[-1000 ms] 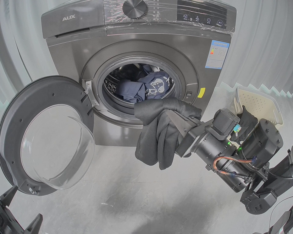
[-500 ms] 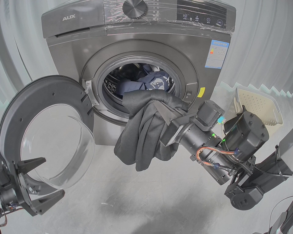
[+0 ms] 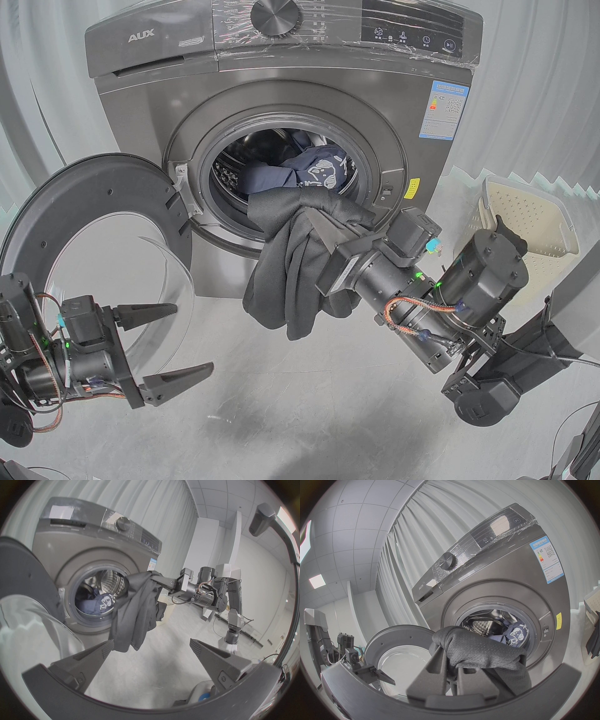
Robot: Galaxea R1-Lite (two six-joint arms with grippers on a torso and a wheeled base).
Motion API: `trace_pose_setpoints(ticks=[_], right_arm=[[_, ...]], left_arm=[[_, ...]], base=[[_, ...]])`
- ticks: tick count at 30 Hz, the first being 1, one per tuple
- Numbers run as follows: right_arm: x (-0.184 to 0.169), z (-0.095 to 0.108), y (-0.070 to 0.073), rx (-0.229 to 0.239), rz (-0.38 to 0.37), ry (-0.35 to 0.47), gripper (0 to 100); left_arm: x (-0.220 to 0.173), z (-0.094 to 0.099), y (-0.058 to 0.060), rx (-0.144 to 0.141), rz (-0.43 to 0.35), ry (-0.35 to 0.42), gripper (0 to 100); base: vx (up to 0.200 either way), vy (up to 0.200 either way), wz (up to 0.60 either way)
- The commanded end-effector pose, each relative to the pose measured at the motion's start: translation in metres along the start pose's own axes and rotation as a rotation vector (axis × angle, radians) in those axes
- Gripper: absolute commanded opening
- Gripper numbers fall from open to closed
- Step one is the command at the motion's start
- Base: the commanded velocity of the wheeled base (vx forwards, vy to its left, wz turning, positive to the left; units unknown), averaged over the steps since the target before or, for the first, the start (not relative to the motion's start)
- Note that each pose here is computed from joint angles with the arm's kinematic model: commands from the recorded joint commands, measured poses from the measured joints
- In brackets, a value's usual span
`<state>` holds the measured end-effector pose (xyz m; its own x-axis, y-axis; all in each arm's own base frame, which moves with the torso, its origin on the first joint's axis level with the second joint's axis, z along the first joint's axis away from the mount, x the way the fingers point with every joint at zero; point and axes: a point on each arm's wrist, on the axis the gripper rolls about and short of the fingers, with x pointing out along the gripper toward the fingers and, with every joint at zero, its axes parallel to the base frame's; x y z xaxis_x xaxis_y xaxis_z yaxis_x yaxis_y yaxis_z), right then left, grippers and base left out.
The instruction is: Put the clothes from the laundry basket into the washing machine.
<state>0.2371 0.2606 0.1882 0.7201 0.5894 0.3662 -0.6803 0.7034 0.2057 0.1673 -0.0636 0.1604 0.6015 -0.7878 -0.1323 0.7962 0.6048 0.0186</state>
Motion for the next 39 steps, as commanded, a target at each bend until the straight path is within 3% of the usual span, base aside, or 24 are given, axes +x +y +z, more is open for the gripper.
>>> trace_pose_setpoints(ticks=[1, 5, 14, 18, 20, 22, 27, 34, 39], right_arm=[[0.002, -0.001, -0.003, -0.002, -0.01, 0.003, 0], [0.002, -0.002, -0.006, -0.005, -0.017, 0.001, 0], [0.005, 0.0, -0.004, -0.001, -0.012, -0.009, 0], [0.006, 0.0, -0.004, 0.0, -0.01, -0.013, 0], [0.007, -0.001, -0.002, 0.002, -0.007, -0.014, 0], [0.007, -0.002, -0.002, 0.002, -0.007, -0.012, 0], [0.008, -0.003, -0.001, 0.004, -0.003, -0.01, 0], [0.008, -0.004, 0.0, 0.006, -0.006, -0.01, 0], [0.007, -0.004, 0.003, 0.009, -0.002, -0.009, 0]], left_arm=[[0.024, -0.016, -0.001, -0.086, -0.056, 0.073, 100], [0.04, -0.02, -0.005, -0.111, -0.058, 0.104, 100], [0.067, -0.022, 0.008, -0.152, -0.051, 0.121, 100], [0.076, -0.023, 0.007, -0.18, -0.069, 0.129, 100], [0.085, -0.028, 0.002, -0.218, -0.097, 0.152, 100], [0.091, -0.032, 0.004, -0.228, -0.099, 0.162, 100], [0.104, -0.046, 0.01, -0.241, -0.096, 0.173, 100], [0.122, -0.066, 0.016, -0.236, -0.103, 0.158, 100], [0.135, -0.078, 0.021, -0.265, -0.096, 0.13, 100]], base=[[0.0, 0.0, 0.0], [0.0, 0.0, 0.0], [0.0, 0.0, 0.0], [0.0, 0.0, 0.0], [0.0, 0.0, 0.0], [0.0, 0.0, 0.0], [0.0, 0.0, 0.0], [0.0, 0.0, 0.0], [0.0, 0.0, 0.0]])
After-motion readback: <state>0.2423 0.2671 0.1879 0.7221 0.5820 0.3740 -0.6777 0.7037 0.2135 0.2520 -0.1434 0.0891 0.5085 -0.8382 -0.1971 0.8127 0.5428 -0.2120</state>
